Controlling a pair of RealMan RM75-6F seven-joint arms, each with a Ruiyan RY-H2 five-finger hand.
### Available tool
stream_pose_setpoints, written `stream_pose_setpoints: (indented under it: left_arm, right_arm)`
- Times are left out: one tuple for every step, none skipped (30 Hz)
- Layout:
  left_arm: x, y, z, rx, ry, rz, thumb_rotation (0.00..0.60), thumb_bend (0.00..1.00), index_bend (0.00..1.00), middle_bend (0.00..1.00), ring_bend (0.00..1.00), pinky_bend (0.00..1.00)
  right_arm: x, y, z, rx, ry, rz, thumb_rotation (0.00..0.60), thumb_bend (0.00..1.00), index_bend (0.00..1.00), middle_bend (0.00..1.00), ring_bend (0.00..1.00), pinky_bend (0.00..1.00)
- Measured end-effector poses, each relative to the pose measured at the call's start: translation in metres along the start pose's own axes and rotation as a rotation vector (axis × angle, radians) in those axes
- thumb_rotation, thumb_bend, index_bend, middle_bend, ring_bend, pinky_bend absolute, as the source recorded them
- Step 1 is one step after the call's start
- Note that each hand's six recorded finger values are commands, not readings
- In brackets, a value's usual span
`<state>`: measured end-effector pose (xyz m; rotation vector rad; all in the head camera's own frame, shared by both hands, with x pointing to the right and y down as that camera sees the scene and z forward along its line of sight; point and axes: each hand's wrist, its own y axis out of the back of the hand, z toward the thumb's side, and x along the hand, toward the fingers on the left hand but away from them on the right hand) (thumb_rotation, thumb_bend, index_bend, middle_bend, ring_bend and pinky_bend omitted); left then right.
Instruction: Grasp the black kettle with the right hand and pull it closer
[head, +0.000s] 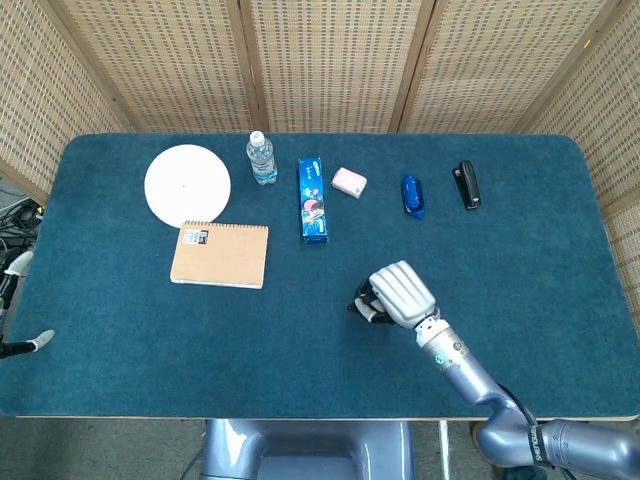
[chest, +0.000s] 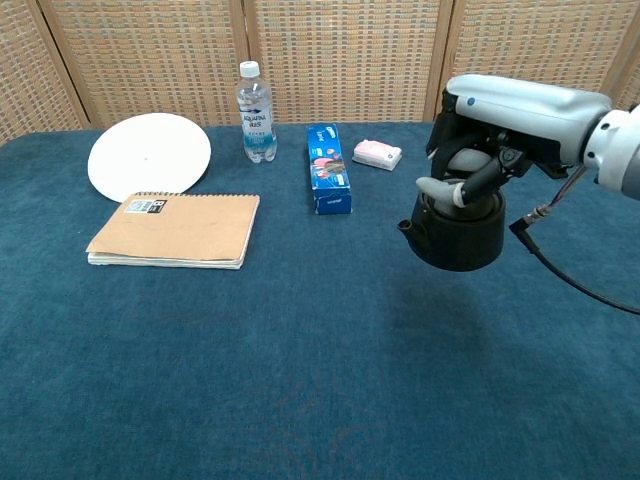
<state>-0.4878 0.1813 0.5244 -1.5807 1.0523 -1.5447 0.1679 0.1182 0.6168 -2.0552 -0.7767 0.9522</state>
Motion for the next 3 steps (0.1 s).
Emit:
stream_pose_setpoints:
  left_arm:
    - [-0.0003, 0.0001, -0.0001, 0.0, 0.0, 0.001, 0.6, 0.0, 0.0, 0.0, 0.0, 0.0]
    - [-0.0006, 0.0001, -0.0001, 0.0, 0.0, 0.001, 0.6, 0.0, 0.0, 0.0, 0.0, 0.0]
    - [-0.001, 0.0, -0.0002, 0.001, 0.0, 0.0, 0.6, 0.0, 0.0, 0.0, 0.0, 0.0]
  right_arm:
    - [-0.0011, 0.0014, 0.0023, -0.007, -0.001, 0.001, 0.6, 0.93, 1.0, 1.0, 0.97, 1.0]
    - [-0.0018, 0.0027, 0.0041, -0.014, -0.001, 0.0, 0.6, 0.93, 1.0, 1.0, 0.97, 1.0]
    - [-0.0024, 0.0042, 0.0061, -0.022, -0.001, -0.001, 0.6, 0.93, 1.0, 1.0, 0.97, 1.0]
